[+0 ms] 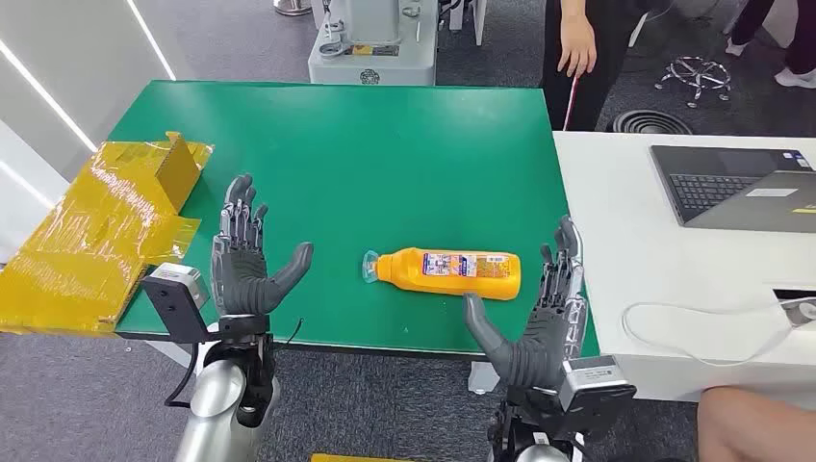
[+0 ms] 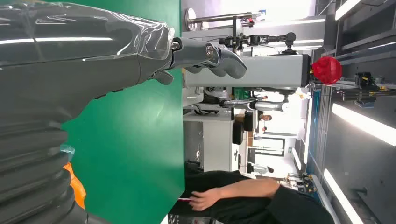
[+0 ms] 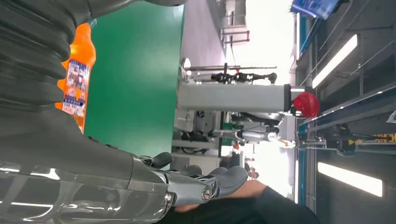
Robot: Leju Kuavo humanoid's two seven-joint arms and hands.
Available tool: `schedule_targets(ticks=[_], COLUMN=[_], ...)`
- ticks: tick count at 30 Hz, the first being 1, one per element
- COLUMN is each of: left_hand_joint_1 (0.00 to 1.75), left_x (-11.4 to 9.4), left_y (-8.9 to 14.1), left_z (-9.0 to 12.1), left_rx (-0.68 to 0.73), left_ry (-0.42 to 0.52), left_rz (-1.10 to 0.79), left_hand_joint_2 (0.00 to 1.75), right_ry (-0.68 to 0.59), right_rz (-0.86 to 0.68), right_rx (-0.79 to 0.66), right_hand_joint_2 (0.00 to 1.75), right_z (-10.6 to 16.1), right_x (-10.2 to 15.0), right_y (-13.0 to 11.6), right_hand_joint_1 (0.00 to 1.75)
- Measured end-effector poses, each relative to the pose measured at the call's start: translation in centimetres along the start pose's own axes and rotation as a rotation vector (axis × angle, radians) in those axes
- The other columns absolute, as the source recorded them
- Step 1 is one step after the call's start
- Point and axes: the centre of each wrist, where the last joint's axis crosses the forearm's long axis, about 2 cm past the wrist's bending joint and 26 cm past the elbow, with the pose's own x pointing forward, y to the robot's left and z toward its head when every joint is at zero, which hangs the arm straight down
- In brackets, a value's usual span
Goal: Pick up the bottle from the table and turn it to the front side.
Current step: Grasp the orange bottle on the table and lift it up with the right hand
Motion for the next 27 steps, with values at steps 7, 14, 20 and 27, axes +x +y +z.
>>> schedule_targets(ticks=[7,14,20,27], left_hand_joint_1=[0.00,0.00,0.00,0.00], left_x=[0.0,0.2,0.2,0.2], left_y=[-0.1,-0.4,-0.4,-0.3], left_z=[0.0,-0.6,-0.7,-0.9], left_rx=[-0.010,-0.046,-0.060,-0.071], left_ry=[-0.006,-0.028,-0.041,-0.058], left_rz=[0.008,0.043,0.068,0.101], left_hand_joint_2=[1.75,1.75,1.75,1.75], right_ry=[-0.037,-0.050,0.002,0.134], right_rz=[0.239,0.679,0.841,0.795], right_rx=[0.151,0.544,0.800,1.090], right_hand_joint_2=[1.75,1.75,1.75,1.75], right_z=[-1.1,-4.9,-8.7,-13.7], right_x=[-0.6,-5.4,-9.7,-11.8], right_y=[-0.8,-5.3,-11.6,-18.3], right_hand_joint_1=[0.00,0.00,0.00,0.00])
